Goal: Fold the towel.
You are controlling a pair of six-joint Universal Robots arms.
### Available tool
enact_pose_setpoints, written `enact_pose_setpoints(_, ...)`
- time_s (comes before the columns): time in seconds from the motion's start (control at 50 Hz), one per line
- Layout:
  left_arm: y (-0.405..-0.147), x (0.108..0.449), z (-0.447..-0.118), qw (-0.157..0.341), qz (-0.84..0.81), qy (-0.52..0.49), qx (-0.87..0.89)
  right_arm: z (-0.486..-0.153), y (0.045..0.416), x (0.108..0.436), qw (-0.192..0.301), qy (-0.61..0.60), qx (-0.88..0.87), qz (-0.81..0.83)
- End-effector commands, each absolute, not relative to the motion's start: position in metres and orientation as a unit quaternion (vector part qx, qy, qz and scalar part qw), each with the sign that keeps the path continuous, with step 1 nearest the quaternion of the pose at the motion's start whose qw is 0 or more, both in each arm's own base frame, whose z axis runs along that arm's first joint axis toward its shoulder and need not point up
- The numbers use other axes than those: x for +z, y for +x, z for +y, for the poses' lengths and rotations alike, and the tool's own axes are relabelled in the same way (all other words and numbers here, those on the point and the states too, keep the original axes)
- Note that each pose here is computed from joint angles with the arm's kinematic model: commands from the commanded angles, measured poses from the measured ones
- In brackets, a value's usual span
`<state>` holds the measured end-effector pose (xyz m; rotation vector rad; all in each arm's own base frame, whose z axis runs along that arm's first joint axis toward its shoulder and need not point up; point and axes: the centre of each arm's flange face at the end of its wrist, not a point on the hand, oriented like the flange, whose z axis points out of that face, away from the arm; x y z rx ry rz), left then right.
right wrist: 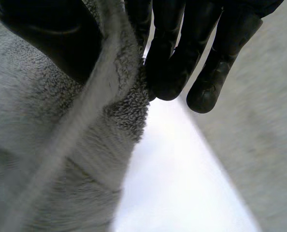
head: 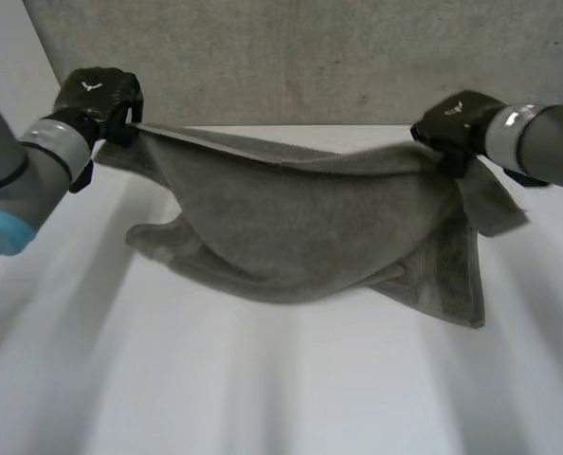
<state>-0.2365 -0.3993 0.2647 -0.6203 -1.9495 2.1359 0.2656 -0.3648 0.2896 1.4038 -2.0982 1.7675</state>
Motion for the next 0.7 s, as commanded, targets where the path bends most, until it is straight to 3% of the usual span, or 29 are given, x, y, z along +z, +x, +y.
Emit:
enact_pose_setpoints(0.02, -0.238, 0.310, -0.434, 0.062, -0.578, -0.156, 0.798, -0.397, 0.300, 0.344, 0.074, 0.371, 0.753, -0.538)
enact_pose_setpoints(0.06, -0.235, 0.367, -0.432, 0.078, -0.494, -0.089, 0.861, -0.398, 0.300, 0.388, 0.056, 0.291, 0.828, -0.476)
enact_pose_setpoints(0.08, -0.235, 0.367, -0.432, 0.078, -0.494, -0.089, 0.861, -0.398, 0.300, 0.388, 0.056, 0.290, 0.828, -0.476)
enact_pose_setpoints(0.12, -0.229, 0.408, -0.420, 0.112, -0.425, -0.049, 0.897, -0.394, 0.298, 0.412, 0.020, 0.248, 0.861, -0.444)
enact_pose_setpoints(0.22, -0.230, 0.419, -0.413, 0.131, -0.400, -0.046, 0.906, -0.391, 0.298, 0.411, -0.010, 0.244, 0.854, -0.459)
enact_pose_setpoints(0.3, -0.232, 0.396, -0.416, 0.132, -0.430, -0.056, 0.891, -0.391, 0.302, 0.385, -0.023, 0.275, 0.817, -0.506)
enact_pose_setpoints(0.34, -0.232, 0.358, -0.422, 0.134, -0.476, -0.074, 0.866, -0.386, 0.307, 0.355, -0.046, 0.315, 0.767, -0.557)
enact_pose_setpoints(0.36, -0.232, 0.358, -0.422, 0.134, -0.476, -0.074, 0.866, -0.386, 0.307, 0.354, -0.046, 0.315, 0.767, -0.557)
enact_pose_setpoints(0.4, -0.230, 0.308, -0.426, 0.137, -0.534, -0.097, 0.829, -0.380, 0.311, 0.322, -0.069, 0.347, 0.713, -0.605)
enact_pose_setpoints(0.42, -0.230, 0.308, -0.426, 0.137, -0.534, -0.097, 0.829, -0.380, 0.311, 0.321, -0.069, 0.347, 0.713, -0.605)
enact_pose_setpoints(0.46, -0.220, 0.257, -0.423, 0.124, -0.593, -0.113, 0.788, -0.371, 0.314, 0.284, -0.080, 0.377, 0.651, -0.654)
enact_pose_setpoints(0.48, -0.220, 0.257, -0.423, 0.124, -0.593, -0.114, 0.788, -0.371, 0.314, 0.284, -0.080, 0.377, 0.650, -0.655)
enact_pose_setpoints(0.5, -0.219, 0.234, -0.417, 0.117, -0.617, -0.127, 0.768, -0.365, 0.312, 0.261, -0.078, 0.396, 0.612, -0.680)
enact_pose_setpoints(0.52, -0.219, 0.234, -0.417, 0.117, -0.617, -0.127, 0.768, -0.365, 0.312, 0.261, -0.078, 0.396, 0.611, -0.681)
enact_pose_setpoints(0.56, -0.216, 0.196, -0.401, 0.098, -0.657, -0.160, 0.730, -0.350, 0.307, 0.218, -0.068, 0.439, 0.538, -0.716)
enact_pose_setpoints(0.7, -0.212, 0.148, -0.370, 0.062, -0.701, -0.221, 0.675, -0.326, 0.297, 0.158, -0.059, 0.480, 0.458, -0.746)
